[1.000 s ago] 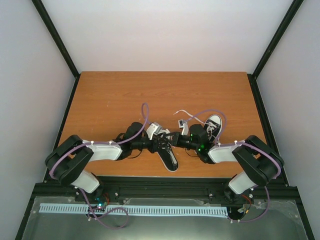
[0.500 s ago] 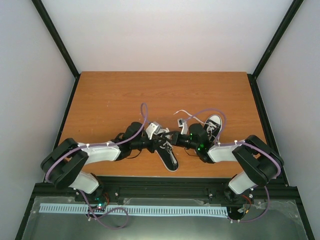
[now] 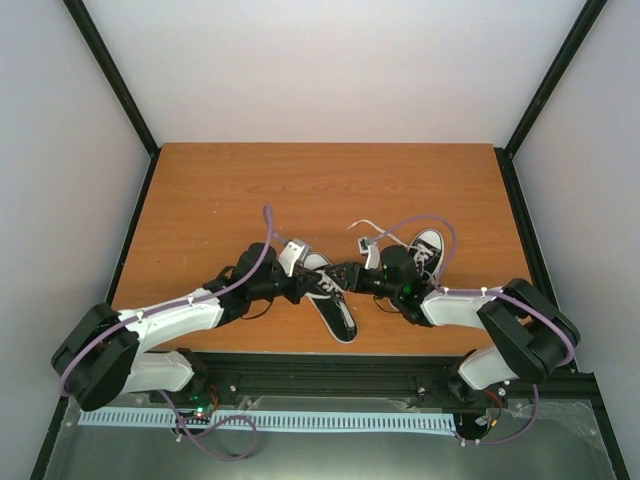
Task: Tie the shoes
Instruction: Tie the shoelace on the shoe.
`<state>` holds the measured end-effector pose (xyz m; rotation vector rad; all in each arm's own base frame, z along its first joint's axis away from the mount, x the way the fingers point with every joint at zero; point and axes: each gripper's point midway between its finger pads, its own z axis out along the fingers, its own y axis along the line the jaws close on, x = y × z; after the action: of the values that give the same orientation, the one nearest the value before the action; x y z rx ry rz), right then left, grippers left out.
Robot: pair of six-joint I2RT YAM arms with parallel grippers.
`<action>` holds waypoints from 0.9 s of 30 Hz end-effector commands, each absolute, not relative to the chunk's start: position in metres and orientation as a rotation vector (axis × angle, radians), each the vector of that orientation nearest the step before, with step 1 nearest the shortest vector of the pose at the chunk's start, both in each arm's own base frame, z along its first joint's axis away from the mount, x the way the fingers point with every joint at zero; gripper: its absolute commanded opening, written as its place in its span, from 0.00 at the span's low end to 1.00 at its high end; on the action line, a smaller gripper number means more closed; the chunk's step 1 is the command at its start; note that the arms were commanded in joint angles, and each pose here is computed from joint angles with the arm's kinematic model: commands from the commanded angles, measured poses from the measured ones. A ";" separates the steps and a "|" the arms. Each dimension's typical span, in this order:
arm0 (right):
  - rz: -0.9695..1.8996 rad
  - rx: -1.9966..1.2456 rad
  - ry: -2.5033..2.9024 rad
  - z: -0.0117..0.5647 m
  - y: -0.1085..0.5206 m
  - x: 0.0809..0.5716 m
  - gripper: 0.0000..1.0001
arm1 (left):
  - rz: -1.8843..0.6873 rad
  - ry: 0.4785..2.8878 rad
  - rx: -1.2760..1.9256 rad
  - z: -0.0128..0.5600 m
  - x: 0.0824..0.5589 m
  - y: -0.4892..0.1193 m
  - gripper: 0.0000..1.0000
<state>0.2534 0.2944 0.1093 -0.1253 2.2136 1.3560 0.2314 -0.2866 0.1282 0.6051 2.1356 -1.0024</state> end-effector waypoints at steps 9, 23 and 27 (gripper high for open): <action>1.194 -0.257 2.189 0.108 0.269 0.244 0.73 | -0.940 2.285 0.521 0.145 0.229 -0.270 0.01; 1.116 -0.575 2.140 0.086 0.279 0.237 0.64 | -0.975 2.366 0.473 0.149 0.228 -0.262 0.01; 1.151 -0.616 2.135 0.082 0.289 0.239 0.51 | -0.975 2.376 0.463 0.149 0.229 -0.260 0.01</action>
<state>0.2302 0.2750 0.0675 -0.5329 2.2317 1.1163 0.2240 -0.2584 0.1291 0.4851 2.4004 -0.9428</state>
